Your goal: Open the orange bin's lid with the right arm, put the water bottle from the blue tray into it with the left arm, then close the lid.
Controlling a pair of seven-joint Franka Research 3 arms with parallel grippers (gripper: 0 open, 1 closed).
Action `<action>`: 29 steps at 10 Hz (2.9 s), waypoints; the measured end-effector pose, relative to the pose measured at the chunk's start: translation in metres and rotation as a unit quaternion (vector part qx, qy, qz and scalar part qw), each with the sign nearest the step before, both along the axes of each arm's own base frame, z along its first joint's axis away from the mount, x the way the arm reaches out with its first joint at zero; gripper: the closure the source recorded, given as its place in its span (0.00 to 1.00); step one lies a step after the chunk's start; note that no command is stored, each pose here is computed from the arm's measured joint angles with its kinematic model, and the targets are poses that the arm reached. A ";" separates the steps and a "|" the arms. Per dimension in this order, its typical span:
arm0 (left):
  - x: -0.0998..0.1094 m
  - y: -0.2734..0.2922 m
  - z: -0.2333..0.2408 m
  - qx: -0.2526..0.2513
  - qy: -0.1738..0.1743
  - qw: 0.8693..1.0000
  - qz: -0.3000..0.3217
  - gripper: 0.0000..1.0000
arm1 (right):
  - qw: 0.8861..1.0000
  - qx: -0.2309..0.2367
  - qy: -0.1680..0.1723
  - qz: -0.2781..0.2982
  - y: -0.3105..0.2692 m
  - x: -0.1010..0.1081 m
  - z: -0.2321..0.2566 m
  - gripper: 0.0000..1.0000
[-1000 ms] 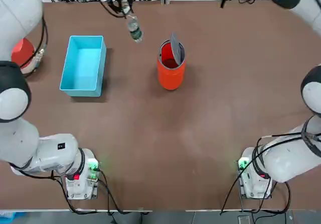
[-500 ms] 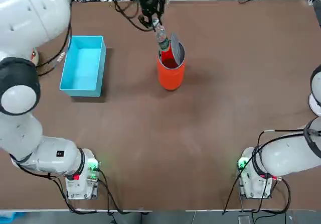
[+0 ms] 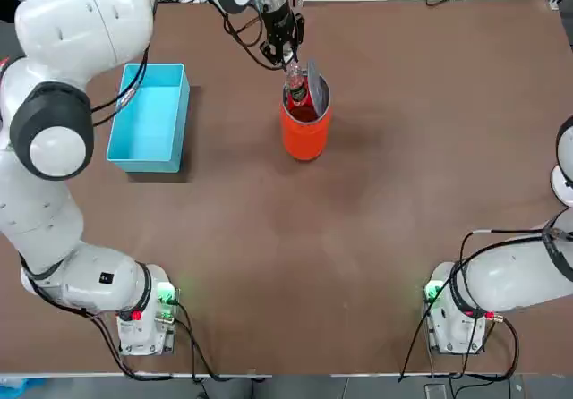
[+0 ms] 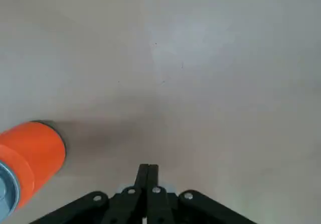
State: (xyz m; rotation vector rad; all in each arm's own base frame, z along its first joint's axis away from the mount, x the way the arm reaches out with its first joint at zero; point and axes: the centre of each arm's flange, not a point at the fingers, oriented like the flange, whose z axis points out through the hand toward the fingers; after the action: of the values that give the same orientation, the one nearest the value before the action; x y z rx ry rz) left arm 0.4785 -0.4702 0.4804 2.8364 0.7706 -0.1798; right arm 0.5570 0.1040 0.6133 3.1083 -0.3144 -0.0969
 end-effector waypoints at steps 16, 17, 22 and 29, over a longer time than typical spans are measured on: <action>0.117 0.333 0.095 0.124 -0.035 0.991 -0.045 0.00 | 0.997 0.029 -0.034 -0.060 0.239 -0.063 -0.079 0.99; 0.117 0.357 0.099 0.135 -0.035 0.987 -0.081 0.00 | 0.997 0.030 -0.035 -0.069 0.258 -0.069 -0.091 0.99; 0.113 0.432 0.117 0.093 -0.047 0.977 -0.185 0.00 | 0.993 0.042 -0.044 -0.098 0.320 -0.086 -0.133 0.99; 0.108 0.454 0.110 0.095 -0.043 0.969 -0.223 0.00 | 0.988 0.054 -0.064 -0.128 0.357 -0.088 -0.175 0.99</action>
State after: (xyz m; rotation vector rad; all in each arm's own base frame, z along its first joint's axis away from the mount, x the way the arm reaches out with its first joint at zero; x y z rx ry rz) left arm 0.5869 -0.0161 0.5901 3.1345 0.1250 -0.0485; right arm 0.4685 0.4605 0.4388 3.1683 -0.7360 0.0852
